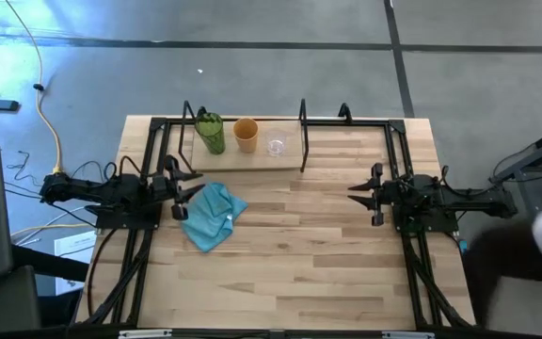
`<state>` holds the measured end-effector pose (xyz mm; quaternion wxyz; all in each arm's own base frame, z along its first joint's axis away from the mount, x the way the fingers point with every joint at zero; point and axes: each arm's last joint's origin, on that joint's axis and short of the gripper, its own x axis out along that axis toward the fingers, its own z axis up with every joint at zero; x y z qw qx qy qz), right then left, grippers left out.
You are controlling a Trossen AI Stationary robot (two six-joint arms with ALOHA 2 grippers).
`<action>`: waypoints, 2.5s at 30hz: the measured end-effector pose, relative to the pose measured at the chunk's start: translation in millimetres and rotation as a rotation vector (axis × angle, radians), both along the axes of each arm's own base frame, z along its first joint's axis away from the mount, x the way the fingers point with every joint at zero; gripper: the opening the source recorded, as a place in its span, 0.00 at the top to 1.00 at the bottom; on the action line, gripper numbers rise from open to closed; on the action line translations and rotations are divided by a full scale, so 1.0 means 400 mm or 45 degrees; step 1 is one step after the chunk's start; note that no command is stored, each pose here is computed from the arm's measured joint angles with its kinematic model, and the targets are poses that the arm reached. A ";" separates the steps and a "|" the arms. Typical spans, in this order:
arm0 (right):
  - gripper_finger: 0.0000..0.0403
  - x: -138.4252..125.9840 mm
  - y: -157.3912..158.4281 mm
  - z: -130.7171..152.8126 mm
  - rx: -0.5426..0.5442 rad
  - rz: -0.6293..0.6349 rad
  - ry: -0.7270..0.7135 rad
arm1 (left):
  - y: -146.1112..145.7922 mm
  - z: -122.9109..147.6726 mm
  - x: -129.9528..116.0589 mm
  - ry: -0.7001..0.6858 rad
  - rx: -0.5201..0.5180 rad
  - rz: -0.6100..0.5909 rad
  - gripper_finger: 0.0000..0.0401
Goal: Stack small to large cups/mugs on shelf
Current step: Return to Home Position
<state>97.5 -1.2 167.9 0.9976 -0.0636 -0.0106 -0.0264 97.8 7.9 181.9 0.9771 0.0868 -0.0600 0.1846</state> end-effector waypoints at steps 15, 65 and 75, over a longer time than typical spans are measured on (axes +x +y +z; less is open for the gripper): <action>0.77 0.000 0.001 -0.001 0.031 0.026 0.006 | 0.005 0.019 -0.015 -0.064 0.113 0.114 0.68; 0.77 0.002 0.002 -0.004 0.086 0.036 0.021 | 0.033 -0.008 -0.009 -0.009 -0.122 -0.278 0.68; 0.77 0.002 0.002 -0.004 0.086 0.036 0.021 | 0.014 -0.007 -0.005 -0.003 -0.073 -0.248 0.68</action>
